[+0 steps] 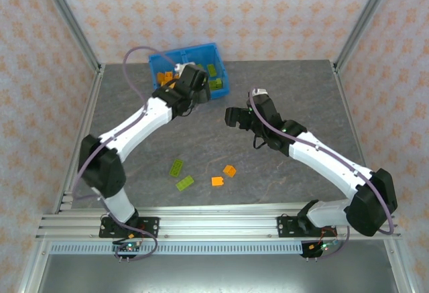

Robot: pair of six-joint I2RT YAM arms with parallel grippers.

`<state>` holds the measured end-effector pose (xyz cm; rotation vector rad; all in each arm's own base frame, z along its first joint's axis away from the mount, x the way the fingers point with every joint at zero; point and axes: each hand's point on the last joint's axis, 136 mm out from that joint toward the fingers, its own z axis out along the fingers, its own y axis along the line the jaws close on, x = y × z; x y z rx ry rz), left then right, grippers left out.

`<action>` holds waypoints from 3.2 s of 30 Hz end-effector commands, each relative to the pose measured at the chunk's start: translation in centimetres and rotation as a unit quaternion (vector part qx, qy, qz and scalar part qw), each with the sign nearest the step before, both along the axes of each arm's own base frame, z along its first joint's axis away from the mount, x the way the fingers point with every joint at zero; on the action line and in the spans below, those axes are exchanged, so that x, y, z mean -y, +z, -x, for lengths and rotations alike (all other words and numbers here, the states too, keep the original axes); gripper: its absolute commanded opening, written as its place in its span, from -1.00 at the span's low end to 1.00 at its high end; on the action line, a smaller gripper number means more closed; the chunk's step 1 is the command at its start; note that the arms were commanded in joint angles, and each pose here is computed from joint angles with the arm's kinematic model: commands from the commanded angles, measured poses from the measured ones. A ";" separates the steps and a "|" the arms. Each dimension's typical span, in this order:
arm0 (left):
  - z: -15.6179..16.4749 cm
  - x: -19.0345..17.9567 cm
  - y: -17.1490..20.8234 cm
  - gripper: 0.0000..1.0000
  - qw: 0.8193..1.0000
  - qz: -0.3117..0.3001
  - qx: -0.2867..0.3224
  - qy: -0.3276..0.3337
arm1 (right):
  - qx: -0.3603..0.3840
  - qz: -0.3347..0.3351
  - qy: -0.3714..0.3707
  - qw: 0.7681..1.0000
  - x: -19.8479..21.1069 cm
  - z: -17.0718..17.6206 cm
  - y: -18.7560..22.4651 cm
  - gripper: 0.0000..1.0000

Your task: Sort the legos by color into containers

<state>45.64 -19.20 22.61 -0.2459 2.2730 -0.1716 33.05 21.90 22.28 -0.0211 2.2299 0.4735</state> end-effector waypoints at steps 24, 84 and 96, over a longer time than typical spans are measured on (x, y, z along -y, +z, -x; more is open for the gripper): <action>-20.3 -0.2 -4.1 0.21 0.995 -0.071 0.075 0.001 | 0.004 -0.073 0.053 0.996 -0.4 3.7 2.7 0.99; 20.7 -1.7 0.4 1.00 0.903 0.022 -0.082 -0.422 | -0.260 0.241 0.227 0.907 -3.8 12.5 -19.0 -0.41; 23.7 -1.2 3.7 1.00 0.877 0.029 0.031 -0.479 | -0.100 0.019 0.195 0.976 -10.6 4.0 -4.2 -0.53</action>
